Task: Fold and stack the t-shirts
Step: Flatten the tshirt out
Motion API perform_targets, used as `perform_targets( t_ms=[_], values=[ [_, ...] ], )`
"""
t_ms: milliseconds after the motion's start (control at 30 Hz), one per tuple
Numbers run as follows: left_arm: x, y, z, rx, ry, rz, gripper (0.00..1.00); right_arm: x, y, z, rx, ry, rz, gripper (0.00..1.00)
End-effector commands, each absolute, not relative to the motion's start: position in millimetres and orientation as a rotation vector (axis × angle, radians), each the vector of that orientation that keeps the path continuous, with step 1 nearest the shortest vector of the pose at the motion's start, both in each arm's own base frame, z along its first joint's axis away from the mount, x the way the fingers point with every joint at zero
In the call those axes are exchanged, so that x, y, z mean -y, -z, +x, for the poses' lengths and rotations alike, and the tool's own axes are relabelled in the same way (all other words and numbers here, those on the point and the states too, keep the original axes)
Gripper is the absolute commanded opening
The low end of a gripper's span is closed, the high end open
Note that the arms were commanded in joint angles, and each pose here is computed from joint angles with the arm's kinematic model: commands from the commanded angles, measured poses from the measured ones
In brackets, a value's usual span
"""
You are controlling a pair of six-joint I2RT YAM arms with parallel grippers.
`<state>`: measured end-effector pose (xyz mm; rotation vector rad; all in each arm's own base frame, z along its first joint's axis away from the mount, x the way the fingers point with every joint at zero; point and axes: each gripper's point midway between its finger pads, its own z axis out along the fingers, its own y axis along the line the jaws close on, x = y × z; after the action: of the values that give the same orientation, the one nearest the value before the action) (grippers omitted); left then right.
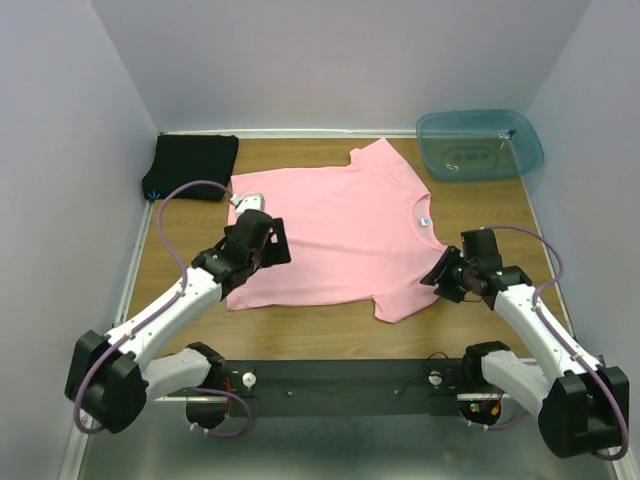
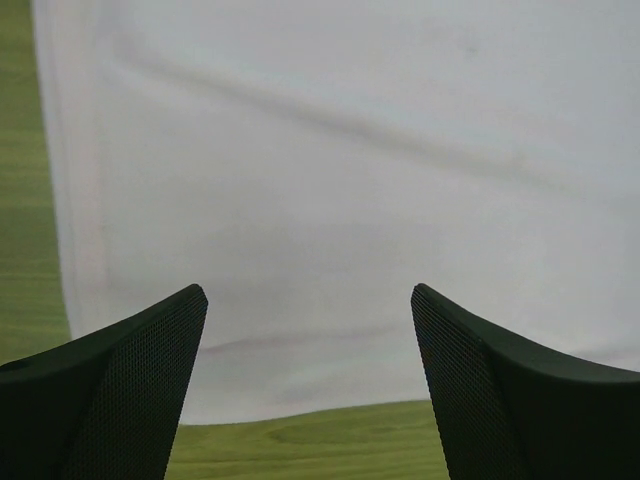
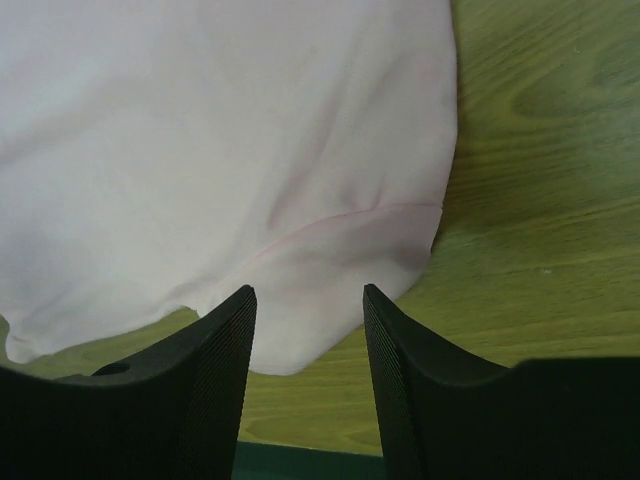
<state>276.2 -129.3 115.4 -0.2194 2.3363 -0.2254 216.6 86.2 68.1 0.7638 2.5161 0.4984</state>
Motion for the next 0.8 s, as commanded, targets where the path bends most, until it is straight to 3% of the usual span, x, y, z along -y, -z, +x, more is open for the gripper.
perform_targets(
  t_ms=[0,233,400,767],
  values=[
    [177,-173,279,-2.117,0.327,0.098,0.93,-85,-66,211,-2.543,-0.473,0.837,0.56],
    [296,-202,232,-1.897,0.511,0.610,0.93,-54,-66,213,-2.591,-0.191,0.847,0.62],
    [383,-187,172,-1.724,0.502,1.012,0.93,-50,-67,223,-2.616,-0.126,0.835,0.65],
    [460,-123,111,-1.663,0.562,1.301,0.87,-42,-64,243,-2.658,-0.058,0.796,0.74]
  ],
)
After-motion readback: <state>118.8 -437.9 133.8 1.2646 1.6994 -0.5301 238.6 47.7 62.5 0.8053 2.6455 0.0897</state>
